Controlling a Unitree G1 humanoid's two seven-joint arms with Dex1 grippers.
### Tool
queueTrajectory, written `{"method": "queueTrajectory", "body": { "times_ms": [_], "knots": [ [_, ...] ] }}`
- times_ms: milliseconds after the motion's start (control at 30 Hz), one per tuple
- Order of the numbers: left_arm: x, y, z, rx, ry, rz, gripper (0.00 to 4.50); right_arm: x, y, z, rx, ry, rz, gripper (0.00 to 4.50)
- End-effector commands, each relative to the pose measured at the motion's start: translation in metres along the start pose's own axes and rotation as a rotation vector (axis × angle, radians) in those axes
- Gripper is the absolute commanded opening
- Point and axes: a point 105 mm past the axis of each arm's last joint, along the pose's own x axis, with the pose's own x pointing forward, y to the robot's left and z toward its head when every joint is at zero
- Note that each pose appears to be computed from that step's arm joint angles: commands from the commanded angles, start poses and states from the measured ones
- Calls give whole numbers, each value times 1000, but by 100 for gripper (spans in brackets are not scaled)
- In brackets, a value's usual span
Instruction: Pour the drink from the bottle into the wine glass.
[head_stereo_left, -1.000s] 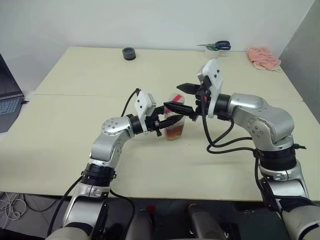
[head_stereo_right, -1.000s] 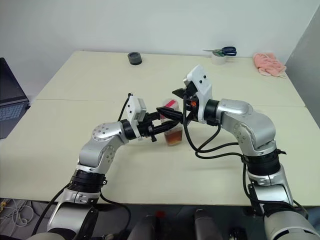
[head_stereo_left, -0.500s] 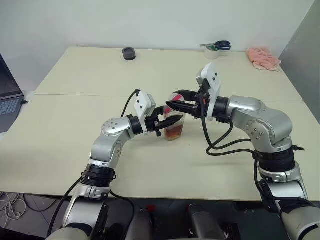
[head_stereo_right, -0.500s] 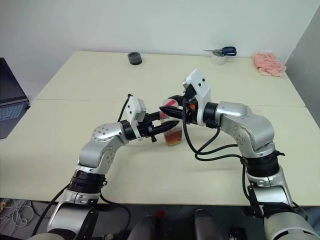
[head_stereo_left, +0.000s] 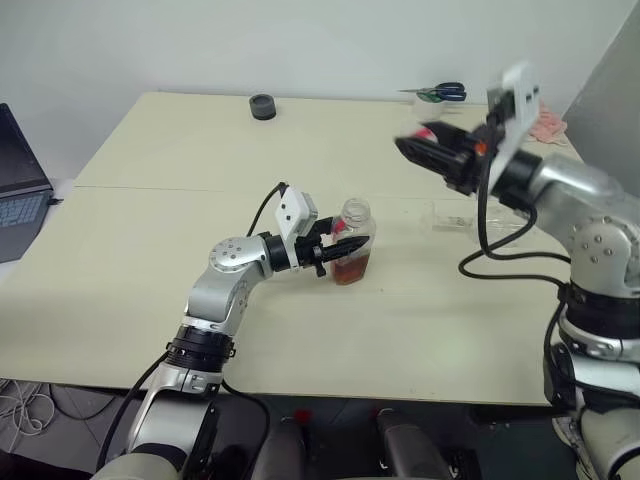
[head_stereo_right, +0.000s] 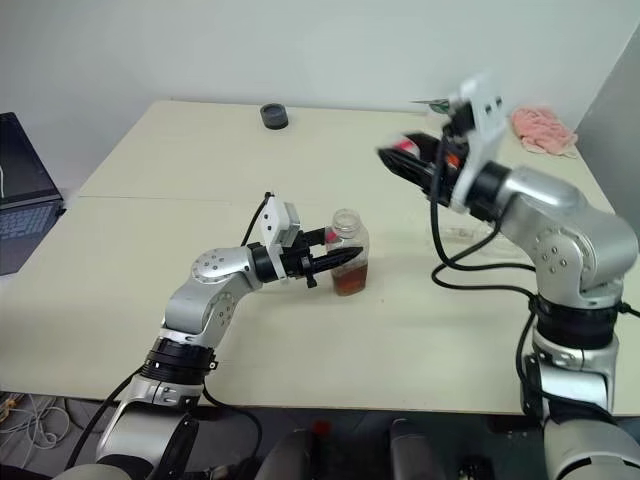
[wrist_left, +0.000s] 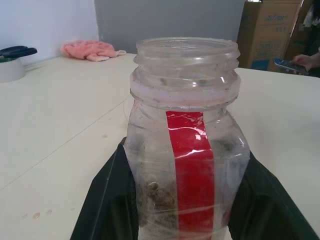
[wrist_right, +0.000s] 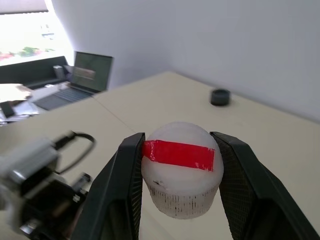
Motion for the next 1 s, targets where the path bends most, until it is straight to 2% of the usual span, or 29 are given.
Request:
{"method": "queueTrajectory", "body": {
  "times_ms": [33, 100, 233, 367, 400, 633, 733, 867, 933, 1000],
  "knots": [
    [3, 2, 22, 69, -65, -12, 171, -46, -53, -47, -13, 79, -346, 174],
    [4, 4, 24, 73, -74, -7, 171, -77, -67, -91, 5, 145, -496, 174],
    [6, 6, 26, 78, -85, -7, 171, -104, -67, -141, 58, 204, -614, 174],
    [8, 7, 28, 82, -90, -10, 171, -110, -65, -168, 70, 243, -645, 174],
    [8, 8, 28, 85, -90, -9, 171, -111, -67, -170, 80, 238, -661, 208],
    [4, 15, 29, 97, -84, 20, 171, -110, -79, -156, 62, 205, -677, 440],
    [1, 22, 28, 104, -77, 56, 171, -103, -79, -136, 22, 164, -638, 450],
    [-8, 38, 27, 112, -72, 142, 171, -83, -57, -105, -45, 148, -463, 450],
    [-15, 48, 26, 112, -71, 200, 171, -70, -36, -94, -60, 166, -321, 450],
    [-28, 64, 27, 111, -67, 298, 171, -52, 6, -83, -63, 194, -79, 450]
  ]
}}
